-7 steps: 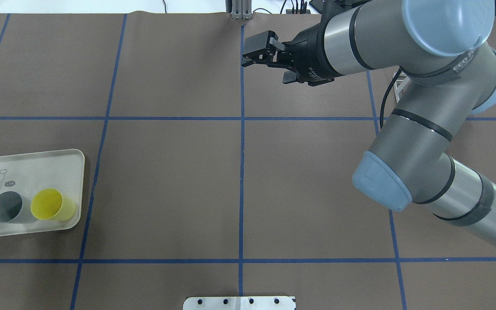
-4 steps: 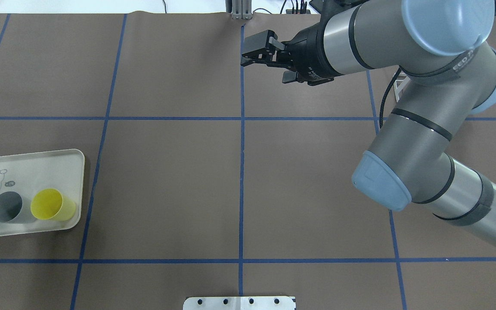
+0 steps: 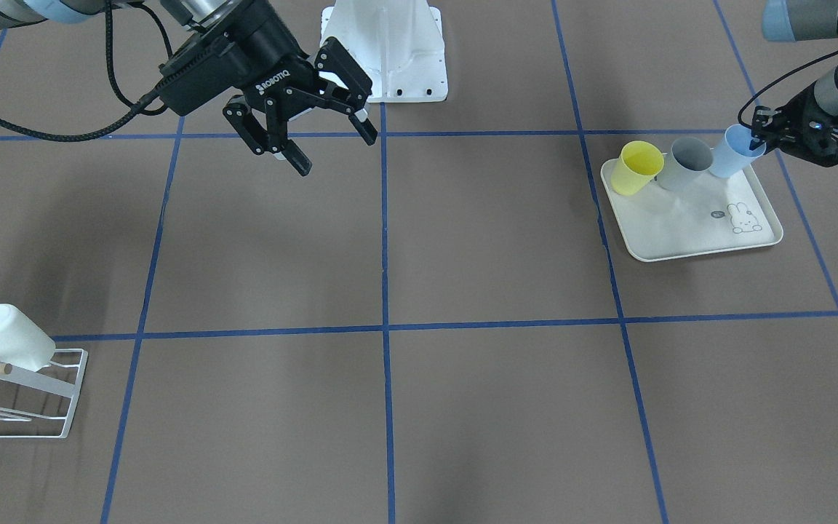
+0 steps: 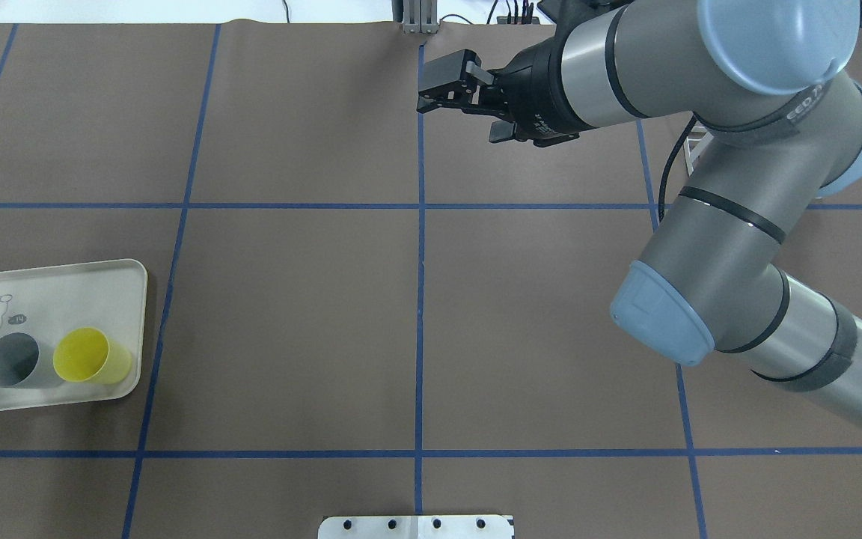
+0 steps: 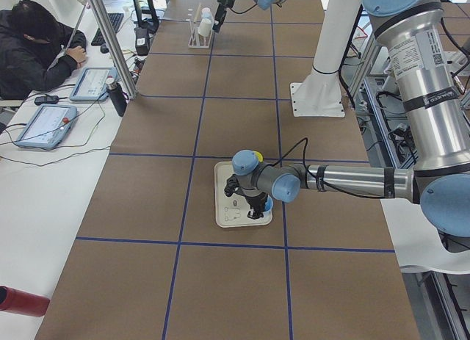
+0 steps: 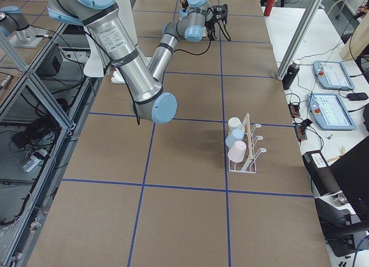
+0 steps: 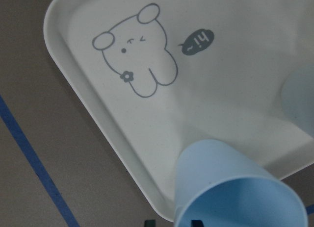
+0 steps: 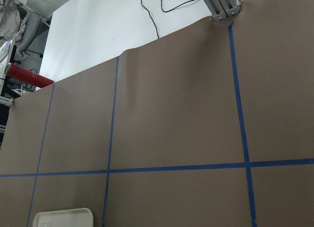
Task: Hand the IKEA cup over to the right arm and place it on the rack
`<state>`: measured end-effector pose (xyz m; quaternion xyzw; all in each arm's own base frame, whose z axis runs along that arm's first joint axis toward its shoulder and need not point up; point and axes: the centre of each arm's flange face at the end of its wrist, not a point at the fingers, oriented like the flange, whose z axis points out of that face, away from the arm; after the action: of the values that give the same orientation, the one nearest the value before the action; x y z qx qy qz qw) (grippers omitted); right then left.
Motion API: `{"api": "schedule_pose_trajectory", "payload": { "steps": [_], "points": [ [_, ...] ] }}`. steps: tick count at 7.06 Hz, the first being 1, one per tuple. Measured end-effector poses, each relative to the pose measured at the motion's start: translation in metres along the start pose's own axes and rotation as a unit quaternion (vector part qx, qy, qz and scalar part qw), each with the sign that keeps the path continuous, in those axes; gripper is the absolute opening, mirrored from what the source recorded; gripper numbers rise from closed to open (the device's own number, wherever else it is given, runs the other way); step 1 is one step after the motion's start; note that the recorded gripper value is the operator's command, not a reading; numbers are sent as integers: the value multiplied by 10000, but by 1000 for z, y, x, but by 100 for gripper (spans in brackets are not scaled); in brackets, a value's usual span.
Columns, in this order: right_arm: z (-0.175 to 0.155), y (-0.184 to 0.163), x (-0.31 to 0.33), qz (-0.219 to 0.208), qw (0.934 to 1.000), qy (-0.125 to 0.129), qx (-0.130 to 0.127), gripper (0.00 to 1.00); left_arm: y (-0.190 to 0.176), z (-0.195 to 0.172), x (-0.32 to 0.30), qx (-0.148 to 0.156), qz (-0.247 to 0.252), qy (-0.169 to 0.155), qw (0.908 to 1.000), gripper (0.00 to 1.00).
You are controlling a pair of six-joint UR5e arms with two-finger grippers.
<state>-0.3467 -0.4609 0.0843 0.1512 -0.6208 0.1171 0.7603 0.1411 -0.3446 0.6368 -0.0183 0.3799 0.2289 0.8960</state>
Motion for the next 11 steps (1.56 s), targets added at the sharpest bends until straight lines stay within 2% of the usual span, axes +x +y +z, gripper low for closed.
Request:
{"api": "schedule_pose_trajectory", "payload": {
  "steps": [2,4,5,7,9,10,11],
  "points": [
    [0,0,-1,-3,10000,-8,2,100,-2,-1,3,4,-16,83,10000,0],
    [-1,0,-3,-10,10000,-26,5,100,-6,-13,8,134,-24,89,9999,0],
    [-1,0,-3,-11,10000,-28,5,100,-12,-31,3,374,-159,-39,9992,0],
    [-4,0,-4,-8,10000,-54,21,100,-54,-91,-25,1138,-589,-497,9905,0],
    [-6,0,-6,7,10000,-78,39,100,-123,-162,-50,1870,-924,-801,9747,0],
    [-7,0,-7,27,9999,-95,59,100,-167,-194,-49,2184,-1227,-949,9635,0],
    [-9,0,-8,37,9999,-112,84,100,-212,-217,-34,2434,-1572,-953,9523,0]
  ]
}}
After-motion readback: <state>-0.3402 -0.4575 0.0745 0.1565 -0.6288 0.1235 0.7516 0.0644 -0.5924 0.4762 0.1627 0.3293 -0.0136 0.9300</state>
